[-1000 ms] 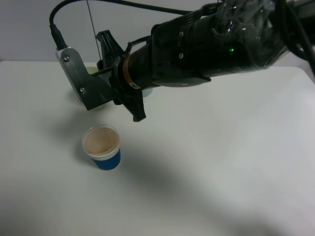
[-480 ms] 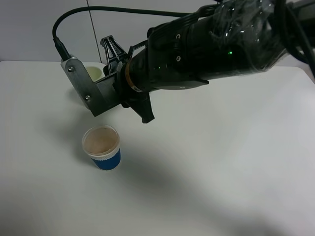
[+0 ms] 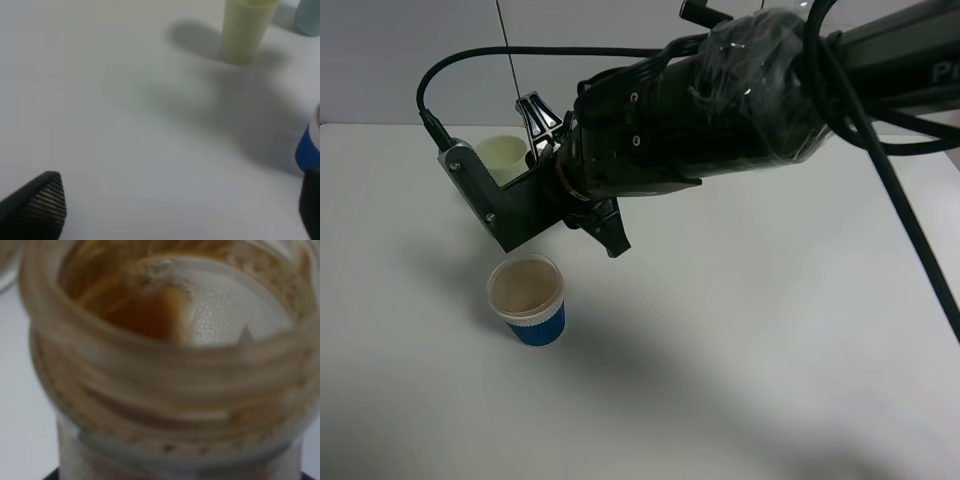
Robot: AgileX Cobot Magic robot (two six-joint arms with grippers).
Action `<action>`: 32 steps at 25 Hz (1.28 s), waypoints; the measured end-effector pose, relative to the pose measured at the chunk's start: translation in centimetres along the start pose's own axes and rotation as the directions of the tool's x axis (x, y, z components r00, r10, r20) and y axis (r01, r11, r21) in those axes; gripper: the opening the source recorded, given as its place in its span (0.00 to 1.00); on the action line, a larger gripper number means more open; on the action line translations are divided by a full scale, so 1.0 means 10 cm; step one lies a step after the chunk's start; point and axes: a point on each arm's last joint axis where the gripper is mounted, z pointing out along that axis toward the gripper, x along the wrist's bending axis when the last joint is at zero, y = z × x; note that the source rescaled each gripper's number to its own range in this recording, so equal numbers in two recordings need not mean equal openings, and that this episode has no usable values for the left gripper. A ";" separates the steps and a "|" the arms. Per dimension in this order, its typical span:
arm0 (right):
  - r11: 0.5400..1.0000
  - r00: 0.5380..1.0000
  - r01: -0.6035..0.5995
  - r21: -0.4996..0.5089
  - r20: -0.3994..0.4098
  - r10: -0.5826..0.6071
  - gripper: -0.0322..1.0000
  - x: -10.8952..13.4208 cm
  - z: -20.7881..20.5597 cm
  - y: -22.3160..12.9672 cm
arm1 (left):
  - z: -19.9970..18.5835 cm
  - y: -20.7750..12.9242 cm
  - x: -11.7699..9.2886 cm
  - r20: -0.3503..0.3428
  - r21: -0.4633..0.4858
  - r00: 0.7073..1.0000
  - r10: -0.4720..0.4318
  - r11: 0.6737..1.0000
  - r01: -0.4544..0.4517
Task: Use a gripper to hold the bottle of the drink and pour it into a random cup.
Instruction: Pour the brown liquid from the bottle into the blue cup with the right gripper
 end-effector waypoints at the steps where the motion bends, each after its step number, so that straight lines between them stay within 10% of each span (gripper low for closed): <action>1: 1.000 1.000 0.007 -0.003 0.009 -0.007 0.03 -0.02 -0.01 0.02 | 0.00 0.00 0.00 0.000 0.000 1.000 0.000 1.000 0.000; 32: 0.971 0.970 0.240 0.002 0.050 -0.240 0.03 -0.07 -0.05 0.14 | 0.00 0.00 0.00 0.000 0.000 1.000 0.000 1.000 0.000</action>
